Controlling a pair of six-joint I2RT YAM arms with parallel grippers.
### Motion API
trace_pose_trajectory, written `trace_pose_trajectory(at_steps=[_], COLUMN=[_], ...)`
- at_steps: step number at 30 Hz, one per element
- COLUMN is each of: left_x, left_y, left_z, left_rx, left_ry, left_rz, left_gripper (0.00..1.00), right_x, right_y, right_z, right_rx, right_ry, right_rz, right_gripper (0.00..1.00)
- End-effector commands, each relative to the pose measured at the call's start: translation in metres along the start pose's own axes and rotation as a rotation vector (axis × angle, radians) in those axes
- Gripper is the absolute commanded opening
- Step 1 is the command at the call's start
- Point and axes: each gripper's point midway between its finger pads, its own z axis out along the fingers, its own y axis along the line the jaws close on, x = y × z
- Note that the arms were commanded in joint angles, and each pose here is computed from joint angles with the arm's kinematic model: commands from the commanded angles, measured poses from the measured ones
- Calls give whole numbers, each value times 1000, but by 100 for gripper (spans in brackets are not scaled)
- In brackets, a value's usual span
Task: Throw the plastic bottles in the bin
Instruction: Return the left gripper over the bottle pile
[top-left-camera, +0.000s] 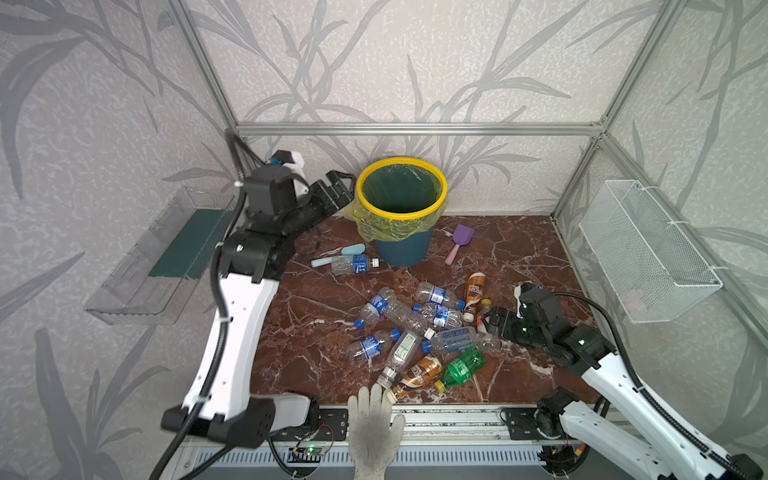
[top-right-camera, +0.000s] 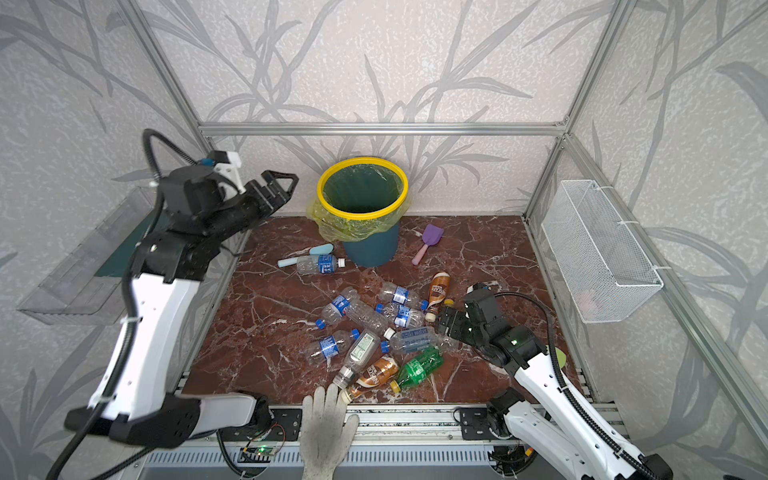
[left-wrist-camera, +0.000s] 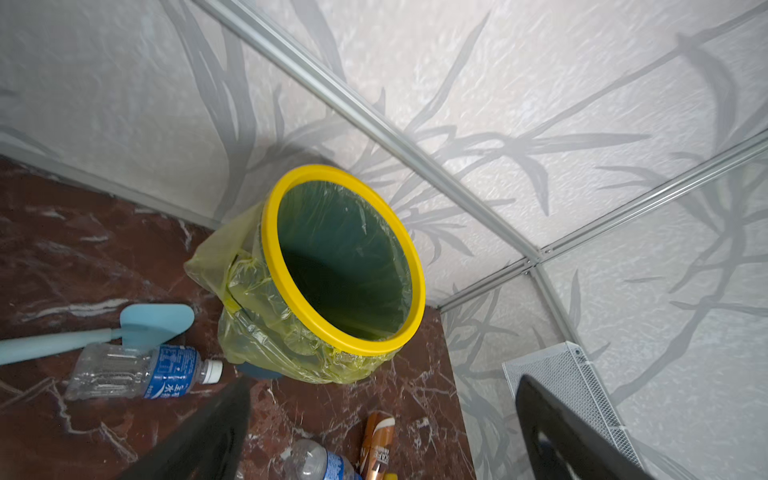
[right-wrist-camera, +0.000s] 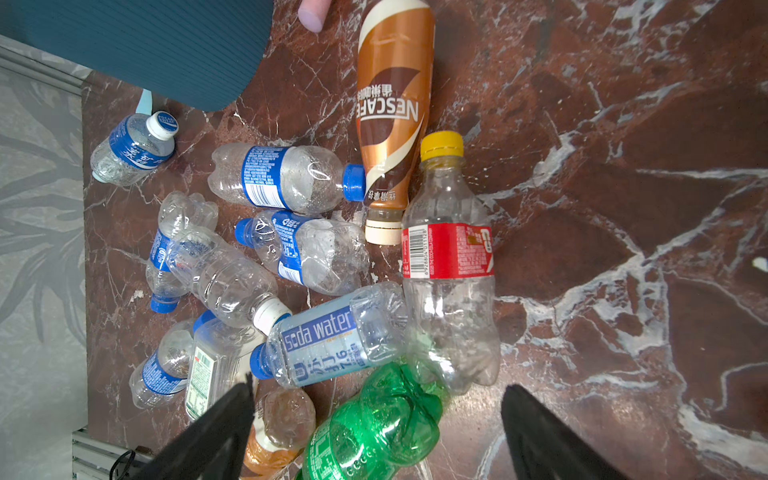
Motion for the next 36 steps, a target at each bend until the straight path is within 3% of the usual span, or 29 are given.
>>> trace_pose_trajectory(at_steps=[1,6,12,20,36], left_x=[37,99,145,181,217], left_y=[42,93,133,160,184], left_z=[2,-14,-33,-40,-39], left_rx=[-93,-187,-273,-315,-353], left_ry=[42,147,208,255,328], left_rz=[18,1,-22,-81,-136], left_gripper=[99,98,97,97,97], right_x=[1,1,0,-2,7], right_y=[1,2,-5,-21,-26], right_z=[5,11,13,13,33], right_rx=[-3,-1,36,104,149], right_ry=[9,19,10,-31,92], right_rz=[-8,4,34,91,25], right_gripper=[93,93,93,91,85])
